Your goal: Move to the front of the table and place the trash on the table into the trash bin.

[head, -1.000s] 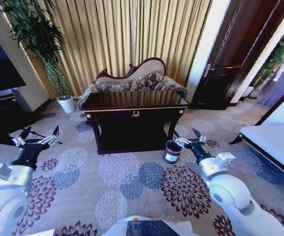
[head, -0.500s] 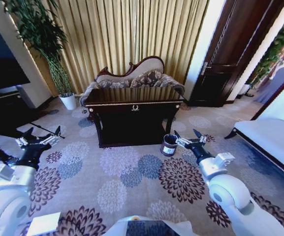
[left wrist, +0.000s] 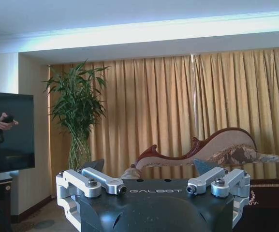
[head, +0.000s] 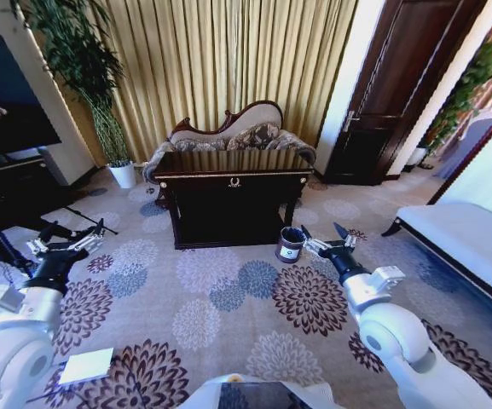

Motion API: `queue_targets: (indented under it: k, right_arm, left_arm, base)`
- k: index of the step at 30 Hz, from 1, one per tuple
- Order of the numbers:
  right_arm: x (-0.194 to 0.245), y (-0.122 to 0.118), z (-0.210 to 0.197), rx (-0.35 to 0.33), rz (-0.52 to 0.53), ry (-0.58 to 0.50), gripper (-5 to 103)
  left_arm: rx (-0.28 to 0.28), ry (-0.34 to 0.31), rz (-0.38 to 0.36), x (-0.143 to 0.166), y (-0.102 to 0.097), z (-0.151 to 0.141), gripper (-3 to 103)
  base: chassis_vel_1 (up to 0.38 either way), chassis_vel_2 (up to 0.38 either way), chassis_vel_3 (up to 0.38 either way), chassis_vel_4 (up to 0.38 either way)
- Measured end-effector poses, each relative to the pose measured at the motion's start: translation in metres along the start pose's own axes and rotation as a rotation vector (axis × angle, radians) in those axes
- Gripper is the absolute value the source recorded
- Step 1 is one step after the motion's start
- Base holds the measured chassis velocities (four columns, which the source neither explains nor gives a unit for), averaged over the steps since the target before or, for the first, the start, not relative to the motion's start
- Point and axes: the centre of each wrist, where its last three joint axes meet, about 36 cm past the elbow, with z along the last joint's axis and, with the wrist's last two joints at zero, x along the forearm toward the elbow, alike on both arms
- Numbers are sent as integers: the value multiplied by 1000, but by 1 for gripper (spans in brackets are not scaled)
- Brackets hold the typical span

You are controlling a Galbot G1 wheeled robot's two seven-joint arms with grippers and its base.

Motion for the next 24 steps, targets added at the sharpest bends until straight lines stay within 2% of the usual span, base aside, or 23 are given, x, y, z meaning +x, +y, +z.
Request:
queue_targets:
  k: [10,24]
  right_arm:
    - [-1,1,8,2,7,-3,100]
    - [0,0,8,19,10,-4,100]
  left_arm:
    - [12,4,-14,1,1,4,100]
    - [2,9,-20,1,2,5,100]
  base:
    - [0,0,0,0]
    - [0,0,0,0]
